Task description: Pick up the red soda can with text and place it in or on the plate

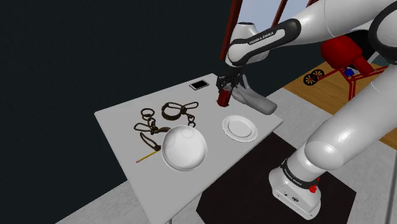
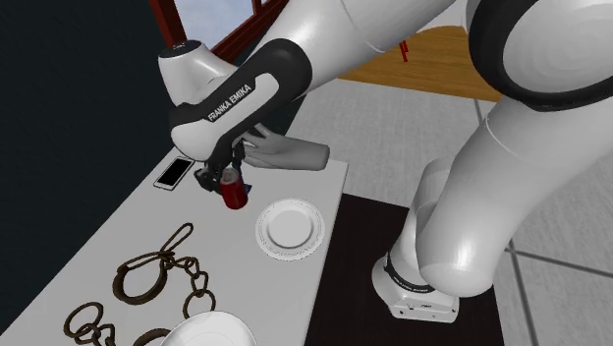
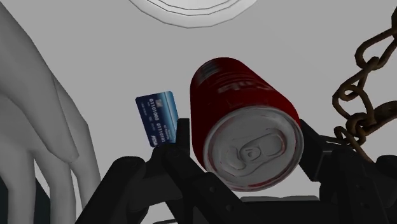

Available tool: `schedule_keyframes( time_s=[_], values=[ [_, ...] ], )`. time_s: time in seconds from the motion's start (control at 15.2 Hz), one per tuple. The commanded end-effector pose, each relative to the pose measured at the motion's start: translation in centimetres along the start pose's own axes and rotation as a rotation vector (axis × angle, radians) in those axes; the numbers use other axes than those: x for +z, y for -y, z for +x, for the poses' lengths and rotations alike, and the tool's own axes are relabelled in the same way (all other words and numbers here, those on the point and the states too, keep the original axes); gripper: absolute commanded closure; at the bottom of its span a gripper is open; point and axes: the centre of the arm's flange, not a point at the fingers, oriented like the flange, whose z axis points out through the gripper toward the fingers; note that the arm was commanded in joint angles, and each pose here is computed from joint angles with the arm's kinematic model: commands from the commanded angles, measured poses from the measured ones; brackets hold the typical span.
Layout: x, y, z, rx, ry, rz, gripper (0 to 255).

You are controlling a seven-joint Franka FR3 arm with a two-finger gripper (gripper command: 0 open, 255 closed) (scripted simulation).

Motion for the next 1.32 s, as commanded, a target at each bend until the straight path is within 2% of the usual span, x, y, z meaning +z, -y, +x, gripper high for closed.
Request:
schedule_keyframes(
  time_s=[0.0,0.07,0.86,1.25],
  values=[
    [-1.1,0.1,0.0,0.000,0.000,0.000,255],
    [-1.5,0.1,0.0,0.000,0.000,0.000,255],
    [-4.8,-2.9,-15.2,0.000,0.000,0.000,255],
    [-2.3,-3.0,-15.7,0.000,0.000,0.000,255]
  ],
)
